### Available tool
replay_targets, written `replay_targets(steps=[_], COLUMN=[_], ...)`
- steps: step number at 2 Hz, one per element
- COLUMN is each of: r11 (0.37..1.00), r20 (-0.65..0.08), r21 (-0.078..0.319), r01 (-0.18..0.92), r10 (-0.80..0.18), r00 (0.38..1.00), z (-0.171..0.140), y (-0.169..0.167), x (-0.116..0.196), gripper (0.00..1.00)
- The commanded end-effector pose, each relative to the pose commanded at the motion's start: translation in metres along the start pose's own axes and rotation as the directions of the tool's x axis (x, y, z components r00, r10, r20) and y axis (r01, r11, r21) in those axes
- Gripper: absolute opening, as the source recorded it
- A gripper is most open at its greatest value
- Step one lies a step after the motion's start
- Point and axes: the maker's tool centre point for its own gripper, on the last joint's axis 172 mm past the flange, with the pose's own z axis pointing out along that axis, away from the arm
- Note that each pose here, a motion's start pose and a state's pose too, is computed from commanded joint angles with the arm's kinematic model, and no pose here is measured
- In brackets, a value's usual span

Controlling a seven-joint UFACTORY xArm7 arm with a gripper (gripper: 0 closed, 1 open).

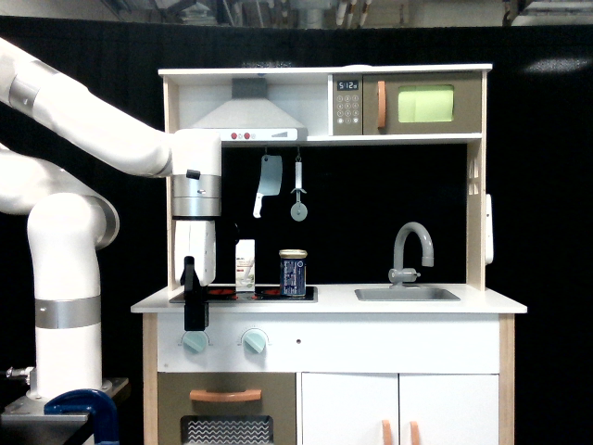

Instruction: Put the canned spam into the sink

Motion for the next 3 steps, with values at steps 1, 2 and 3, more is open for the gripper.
replay_targets(steps=[1, 2, 3], r11=[1.000, 0.972, 0.795], r20=[-0.017, -0.052, -0.156], r21=[0.000, -0.044, -0.017], r01=[0.000, 0.231, 0.607], r10=[0.000, -0.233, -0.601], r00=[1.000, 0.971, 0.784], z=[-0.008, -0.056, -0.089], y=[0.002, -0.009, -0.042], x=[0.003, 0.037, 0.085], gripper=[1.00, 1.00, 1.00])
